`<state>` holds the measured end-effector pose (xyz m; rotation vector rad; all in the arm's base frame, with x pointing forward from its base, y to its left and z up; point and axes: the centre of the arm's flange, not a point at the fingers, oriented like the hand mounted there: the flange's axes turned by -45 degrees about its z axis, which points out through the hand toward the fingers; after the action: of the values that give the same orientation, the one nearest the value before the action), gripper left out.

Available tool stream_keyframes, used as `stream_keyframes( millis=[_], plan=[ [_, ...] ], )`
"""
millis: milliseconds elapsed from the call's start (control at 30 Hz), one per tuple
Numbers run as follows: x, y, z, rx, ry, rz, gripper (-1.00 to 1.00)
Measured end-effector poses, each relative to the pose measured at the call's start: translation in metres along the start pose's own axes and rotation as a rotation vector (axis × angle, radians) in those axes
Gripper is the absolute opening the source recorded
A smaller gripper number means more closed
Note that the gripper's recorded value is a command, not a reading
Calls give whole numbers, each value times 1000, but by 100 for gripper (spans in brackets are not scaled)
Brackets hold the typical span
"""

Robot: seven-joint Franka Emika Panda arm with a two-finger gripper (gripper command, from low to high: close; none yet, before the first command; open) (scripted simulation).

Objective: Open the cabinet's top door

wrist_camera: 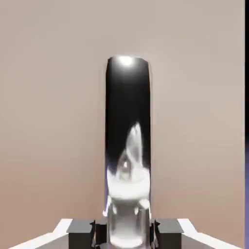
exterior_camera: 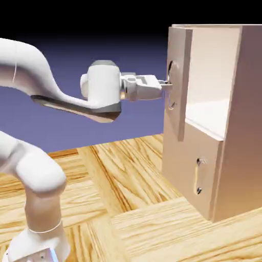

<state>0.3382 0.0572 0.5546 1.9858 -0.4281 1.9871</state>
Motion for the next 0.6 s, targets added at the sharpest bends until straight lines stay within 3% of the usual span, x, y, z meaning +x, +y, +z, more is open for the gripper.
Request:
stream_keyframes(
  millis=[600],
  plan=[
    [0,-92,-122,-435,0,0,-100]
  ],
)
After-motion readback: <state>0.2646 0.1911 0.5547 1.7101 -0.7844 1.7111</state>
